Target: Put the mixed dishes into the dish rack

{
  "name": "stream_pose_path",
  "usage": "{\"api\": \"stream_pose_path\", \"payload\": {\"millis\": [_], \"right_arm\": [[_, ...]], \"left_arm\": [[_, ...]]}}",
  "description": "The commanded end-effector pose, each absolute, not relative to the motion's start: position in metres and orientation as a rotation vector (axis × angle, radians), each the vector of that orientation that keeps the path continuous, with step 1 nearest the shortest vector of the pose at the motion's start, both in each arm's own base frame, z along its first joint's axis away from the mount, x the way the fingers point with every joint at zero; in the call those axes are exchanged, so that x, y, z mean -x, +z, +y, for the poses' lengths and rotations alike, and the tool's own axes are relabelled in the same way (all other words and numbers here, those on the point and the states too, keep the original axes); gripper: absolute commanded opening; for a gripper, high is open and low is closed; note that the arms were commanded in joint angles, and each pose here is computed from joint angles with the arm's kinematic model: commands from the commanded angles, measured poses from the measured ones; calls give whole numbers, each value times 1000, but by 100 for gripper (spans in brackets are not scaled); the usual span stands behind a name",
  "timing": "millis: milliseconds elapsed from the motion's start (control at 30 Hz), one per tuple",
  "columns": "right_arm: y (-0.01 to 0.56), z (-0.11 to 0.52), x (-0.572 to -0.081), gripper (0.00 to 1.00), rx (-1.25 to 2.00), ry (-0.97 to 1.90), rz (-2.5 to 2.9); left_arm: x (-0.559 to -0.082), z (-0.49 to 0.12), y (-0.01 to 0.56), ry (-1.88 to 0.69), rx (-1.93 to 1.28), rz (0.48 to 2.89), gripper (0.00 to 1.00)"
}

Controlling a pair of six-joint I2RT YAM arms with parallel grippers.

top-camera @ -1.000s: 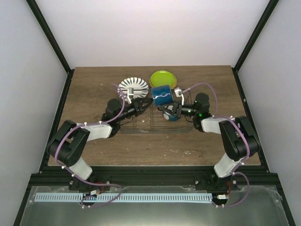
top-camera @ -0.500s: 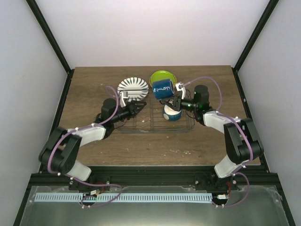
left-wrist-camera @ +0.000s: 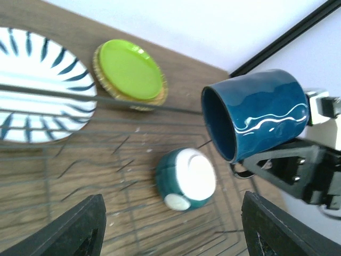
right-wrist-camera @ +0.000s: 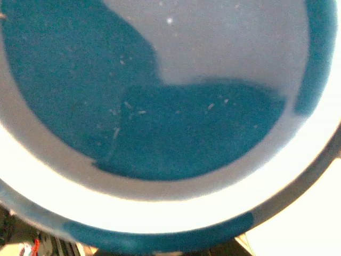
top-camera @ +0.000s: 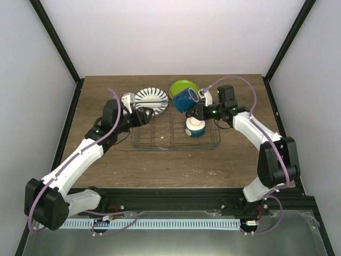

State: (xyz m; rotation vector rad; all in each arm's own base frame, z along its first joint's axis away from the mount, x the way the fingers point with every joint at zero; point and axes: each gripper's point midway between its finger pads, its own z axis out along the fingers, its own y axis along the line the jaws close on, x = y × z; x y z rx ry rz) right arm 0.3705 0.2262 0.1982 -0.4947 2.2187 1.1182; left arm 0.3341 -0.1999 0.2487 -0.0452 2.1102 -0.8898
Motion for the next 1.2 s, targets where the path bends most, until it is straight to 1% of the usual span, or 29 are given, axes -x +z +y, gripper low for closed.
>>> {"api": "stream_pose_path", "payload": {"millis": [0, 100, 167, 233, 367, 867, 1167], "right_arm": [[207, 215, -358, 1, 596, 1000, 2256], [212, 213, -351, 1, 718, 937, 2206], [210, 208, -352, 1, 810, 836, 2158], [210, 202, -358, 1, 851, 743, 2102], [212, 201, -361, 1, 909, 676, 2036], [168, 212, -328, 1, 1040, 704, 2179], [137, 219, -304, 1, 1098, 677, 2244]], "left_arm": [[-324, -188, 222, -774, 13, 2214, 72], [-323, -192, 222, -801, -5, 2210, 72], [-322, -195, 221, -818, -18, 2212, 72], [-320, -197, 222, -834, -31, 2212, 72], [-315, -197, 224, -848, -52, 2204, 72], [-308, -200, 227, -882, -93, 2181, 73], [-304, -203, 219, -909, -116, 2184, 73]]}}
